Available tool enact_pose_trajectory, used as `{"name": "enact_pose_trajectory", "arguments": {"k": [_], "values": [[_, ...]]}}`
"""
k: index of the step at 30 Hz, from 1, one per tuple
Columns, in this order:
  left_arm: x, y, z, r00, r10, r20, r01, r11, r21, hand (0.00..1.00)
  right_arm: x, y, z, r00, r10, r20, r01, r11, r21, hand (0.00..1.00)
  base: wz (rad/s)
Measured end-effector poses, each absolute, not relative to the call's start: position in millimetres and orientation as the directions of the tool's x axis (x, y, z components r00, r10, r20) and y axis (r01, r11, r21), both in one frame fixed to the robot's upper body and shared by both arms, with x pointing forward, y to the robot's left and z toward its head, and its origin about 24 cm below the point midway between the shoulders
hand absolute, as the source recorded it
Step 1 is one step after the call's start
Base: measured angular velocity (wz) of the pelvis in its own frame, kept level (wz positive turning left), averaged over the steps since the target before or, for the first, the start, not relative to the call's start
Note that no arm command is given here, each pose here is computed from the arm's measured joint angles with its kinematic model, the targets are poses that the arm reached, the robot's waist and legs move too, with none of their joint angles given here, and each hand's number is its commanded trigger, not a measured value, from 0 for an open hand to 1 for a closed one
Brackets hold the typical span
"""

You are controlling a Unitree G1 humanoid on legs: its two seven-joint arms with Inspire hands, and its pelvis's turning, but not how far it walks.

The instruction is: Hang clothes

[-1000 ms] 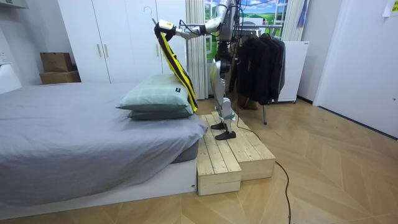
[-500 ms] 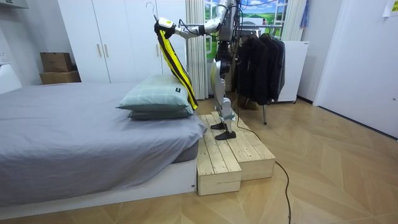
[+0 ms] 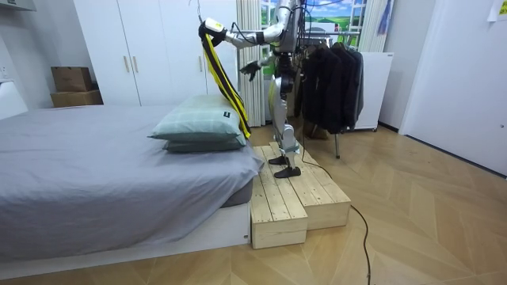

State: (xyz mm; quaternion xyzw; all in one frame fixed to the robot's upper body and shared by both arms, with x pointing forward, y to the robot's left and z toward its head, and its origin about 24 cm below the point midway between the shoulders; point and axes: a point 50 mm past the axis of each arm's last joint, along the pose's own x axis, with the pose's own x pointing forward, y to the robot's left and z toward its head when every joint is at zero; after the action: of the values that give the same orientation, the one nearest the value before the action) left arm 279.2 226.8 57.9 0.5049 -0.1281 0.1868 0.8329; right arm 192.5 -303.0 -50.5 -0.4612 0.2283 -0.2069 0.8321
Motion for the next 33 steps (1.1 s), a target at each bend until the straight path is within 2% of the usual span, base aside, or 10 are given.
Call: {"name": "enact_pose_trajectory", "arguments": {"k": [4, 12, 19, 29, 33], "values": [[274.0, 225.6, 56.1, 0.903, 0.174, 0.393, -0.428, 0.428, 0.796, 1.0, 213.4, -293.0, -18.7, 0.871, -0.49, -0.01, 0.23, 0.427, -0.875, 0.0, 0.0], [275.5, 217.1, 66.6, 0.904, 0.137, 0.405, -0.421, 0.451, 0.787, 1.0, 232.5, -261.2, 12.7, 0.935, -0.327, 0.14, 0.268, 0.39, -0.881, 0.0, -0.03], [275.8, 214.3, 69.8, 0.899, 0.126, 0.42, -0.433, 0.407, 0.804, 1.0, 245.6, -248.1, 42.4, 0.933, -0.246, 0.261, 0.336, 0.342, -0.878, 0.0, 0.01], [276.2, 213.3, 68.2, 0.907, 0.128, 0.402, -0.418, 0.411, 0.81, 1.0, 255.1, -234.8, 55.7, 0.943, -0.174, 0.282, 0.329, 0.375, -0.867, 0.0, -0.01], [276.6, 211.1, 67.0, 0.913, 0.142, 0.383, -0.404, 0.45, 0.796, 1.0, 256.2, -231.0, 58.7, 0.953, -0.146, 0.267, 0.303, 0.386, -0.871, 0.0, 0.0]]}}
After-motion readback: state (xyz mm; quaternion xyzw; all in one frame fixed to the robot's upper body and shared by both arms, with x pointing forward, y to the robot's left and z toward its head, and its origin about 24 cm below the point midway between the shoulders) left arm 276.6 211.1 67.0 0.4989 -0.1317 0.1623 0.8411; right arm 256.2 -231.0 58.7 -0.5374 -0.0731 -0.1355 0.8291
